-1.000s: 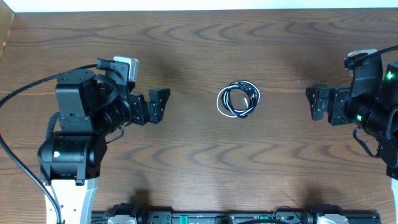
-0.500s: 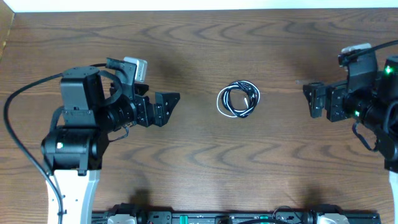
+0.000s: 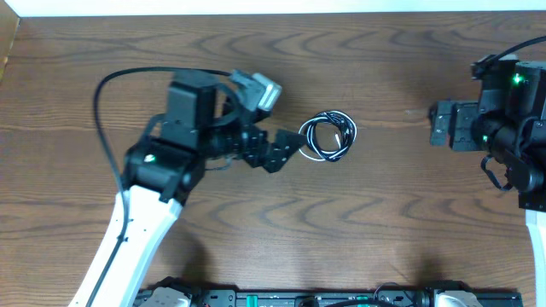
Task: Untangle cables
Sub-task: 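Lower the left gripper onto the black-white cable coil and grasp it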
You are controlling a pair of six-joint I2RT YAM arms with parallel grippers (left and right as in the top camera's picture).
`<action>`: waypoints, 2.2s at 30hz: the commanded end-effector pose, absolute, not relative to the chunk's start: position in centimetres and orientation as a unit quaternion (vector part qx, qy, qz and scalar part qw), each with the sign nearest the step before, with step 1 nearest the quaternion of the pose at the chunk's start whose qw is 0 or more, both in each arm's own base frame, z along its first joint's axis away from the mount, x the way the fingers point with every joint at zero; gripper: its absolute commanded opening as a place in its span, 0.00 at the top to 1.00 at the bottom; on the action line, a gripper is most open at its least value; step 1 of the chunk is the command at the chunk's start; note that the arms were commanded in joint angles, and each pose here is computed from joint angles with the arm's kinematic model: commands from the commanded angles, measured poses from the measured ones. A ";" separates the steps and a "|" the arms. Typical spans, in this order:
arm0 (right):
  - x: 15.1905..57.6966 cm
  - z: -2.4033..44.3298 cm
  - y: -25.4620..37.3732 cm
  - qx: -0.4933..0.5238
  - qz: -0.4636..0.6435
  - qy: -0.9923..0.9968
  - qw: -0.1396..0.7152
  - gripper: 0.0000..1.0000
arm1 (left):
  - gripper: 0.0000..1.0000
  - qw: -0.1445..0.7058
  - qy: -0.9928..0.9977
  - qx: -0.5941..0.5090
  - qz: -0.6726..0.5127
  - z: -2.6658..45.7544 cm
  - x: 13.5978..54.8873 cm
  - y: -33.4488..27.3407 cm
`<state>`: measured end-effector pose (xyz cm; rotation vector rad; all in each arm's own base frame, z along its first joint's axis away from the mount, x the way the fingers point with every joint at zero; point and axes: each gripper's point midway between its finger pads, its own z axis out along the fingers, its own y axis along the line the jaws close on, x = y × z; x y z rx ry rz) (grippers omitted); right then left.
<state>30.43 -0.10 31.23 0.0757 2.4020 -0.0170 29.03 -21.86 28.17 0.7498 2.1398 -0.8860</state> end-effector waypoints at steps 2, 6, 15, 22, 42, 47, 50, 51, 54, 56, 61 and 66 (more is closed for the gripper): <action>29.7 29.9 -4.7 0.179 -0.096 0.914 0.352 0.01 | 0.00 0.337 0.862 0.258 -0.277 25.5 31.0 -22.5; 29.8 26.9 -5.3 0.200 -0.110 0.915 0.332 0.01 | 0.00 0.328 0.890 0.228 -0.220 22.9 32.3 -22.7; 30.9 20.5 -1.5 0.125 -0.024 0.947 0.295 0.01 | 0.00 0.313 0.906 0.215 -0.188 18.9 34.4 -24.8; 31.3 20.0 0.2 0.068 0.011 0.953 0.296 0.01 | 0.00 0.286 0.929 0.197 -0.128 13.6 36.1 -25.0; 31.0 19.8 -0.7 0.089 -0.010 0.953 0.291 0.01 | 0.09 0.273 0.950 0.122 -0.087 8.1 38.4 -25.1; 30.9 19.8 -0.7 0.089 -0.010 0.953 0.290 0.01 | 0.11 0.267 0.952 0.121 -0.085 7.3 38.4 -25.1; 30.9 19.7 -0.7 0.089 -0.010 0.953 0.288 0.01 | 0.11 0.257 0.955 0.122 -0.082 6.4 38.3 -25.1; 30.8 19.6 -0.7 0.089 -0.010 0.954 0.287 0.01 | 0.11 0.252 0.957 0.120 -0.081 6.0 38.2 -25.1; 30.7 19.5 -0.7 0.089 -0.010 0.954 0.284 0.01 | 0.11 0.241 0.961 0.109 -0.080 4.8 38.1 -25.1; 30.7 19.5 -0.7 0.089 -0.010 0.955 0.284 0.01 | 0.14 0.232 0.963 0.105 -0.085 4.1 38.0 -25.3; 30.7 19.5 -0.5 0.088 -0.006 0.955 0.284 0.01 | 0.22 0.217 0.964 0.116 -0.100 2.8 37.4 -26.6; 30.6 19.4 -0.5 0.088 -0.005 0.955 0.282 0.01 | 0.27 0.221 0.961 0.129 -0.104 2.8 36.9 -27.7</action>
